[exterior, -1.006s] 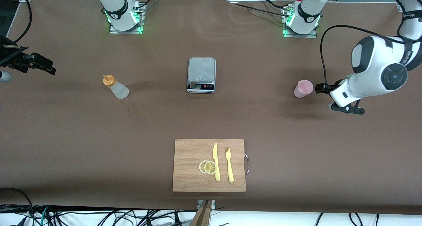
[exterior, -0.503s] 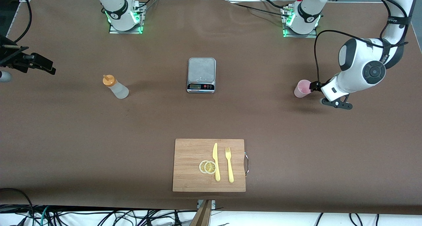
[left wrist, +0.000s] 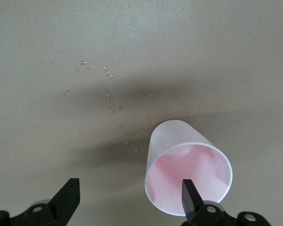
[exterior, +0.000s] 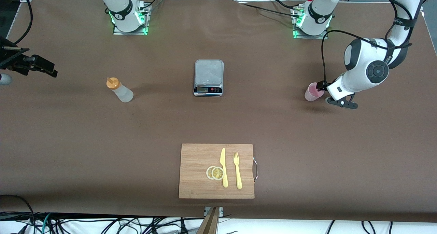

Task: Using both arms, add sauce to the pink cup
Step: 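Reach the left gripper down to the pink cup, then close the left gripper on the pink cup rim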

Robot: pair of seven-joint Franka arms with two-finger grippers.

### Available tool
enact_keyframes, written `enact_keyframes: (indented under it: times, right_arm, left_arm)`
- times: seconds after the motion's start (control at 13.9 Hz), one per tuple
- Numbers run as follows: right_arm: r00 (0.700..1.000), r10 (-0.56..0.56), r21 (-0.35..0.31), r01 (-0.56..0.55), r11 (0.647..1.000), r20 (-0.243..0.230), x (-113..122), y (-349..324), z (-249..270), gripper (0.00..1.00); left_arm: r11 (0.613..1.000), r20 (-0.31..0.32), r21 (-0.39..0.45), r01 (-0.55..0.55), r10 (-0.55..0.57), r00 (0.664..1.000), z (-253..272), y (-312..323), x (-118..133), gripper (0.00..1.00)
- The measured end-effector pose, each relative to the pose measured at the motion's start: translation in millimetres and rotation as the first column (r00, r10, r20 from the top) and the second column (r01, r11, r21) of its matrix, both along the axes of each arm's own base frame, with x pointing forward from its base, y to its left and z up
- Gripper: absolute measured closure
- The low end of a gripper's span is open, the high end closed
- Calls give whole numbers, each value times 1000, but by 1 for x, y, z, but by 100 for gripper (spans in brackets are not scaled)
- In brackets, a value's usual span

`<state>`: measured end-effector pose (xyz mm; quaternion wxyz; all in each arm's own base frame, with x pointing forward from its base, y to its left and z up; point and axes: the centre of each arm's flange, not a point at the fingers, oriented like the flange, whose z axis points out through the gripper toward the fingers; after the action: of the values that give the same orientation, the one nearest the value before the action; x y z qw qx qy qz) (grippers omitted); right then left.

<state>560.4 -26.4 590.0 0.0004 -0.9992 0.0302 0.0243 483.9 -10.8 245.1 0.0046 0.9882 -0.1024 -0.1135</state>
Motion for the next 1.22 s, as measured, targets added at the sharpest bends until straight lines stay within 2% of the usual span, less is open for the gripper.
enact_keyframes:
  times: [0.65, 0.72, 0.93, 1.01, 1.08, 1.22]
  right_arm:
    - [1000, 0, 0, 0, 1000, 0, 0, 0, 0, 0]
    - [1000, 0, 0, 0, 1000, 0, 0, 0, 0, 0]
    - [1000, 0, 0, 0, 1000, 0, 0, 0, 0, 0]
    - [1000, 0, 0, 0, 1000, 0, 0, 0, 0, 0]
    - [1000, 0, 0, 0, 1000, 0, 0, 0, 0, 0]
    - [1000, 0, 0, 0, 1000, 0, 0, 0, 0, 0]
  left_arm:
    - [1000, 35, -2, -3, 3, 999, -23, 0, -28, 8]
    - [1000, 36, -1, -8, 8, 999, -24, 0, -28, 14]
    - [999, 42, 8, -47, 47, 998, -23, -4, -28, 47]
    - [998, 44, 12, -65, 64, 997, -22, -7, -28, 47]
    - [997, 45, 16, -77, 76, 996, -22, -10, -28, 55]
    - [996, 47, 18, -87, 86, 995, -21, -11, -28, 78]
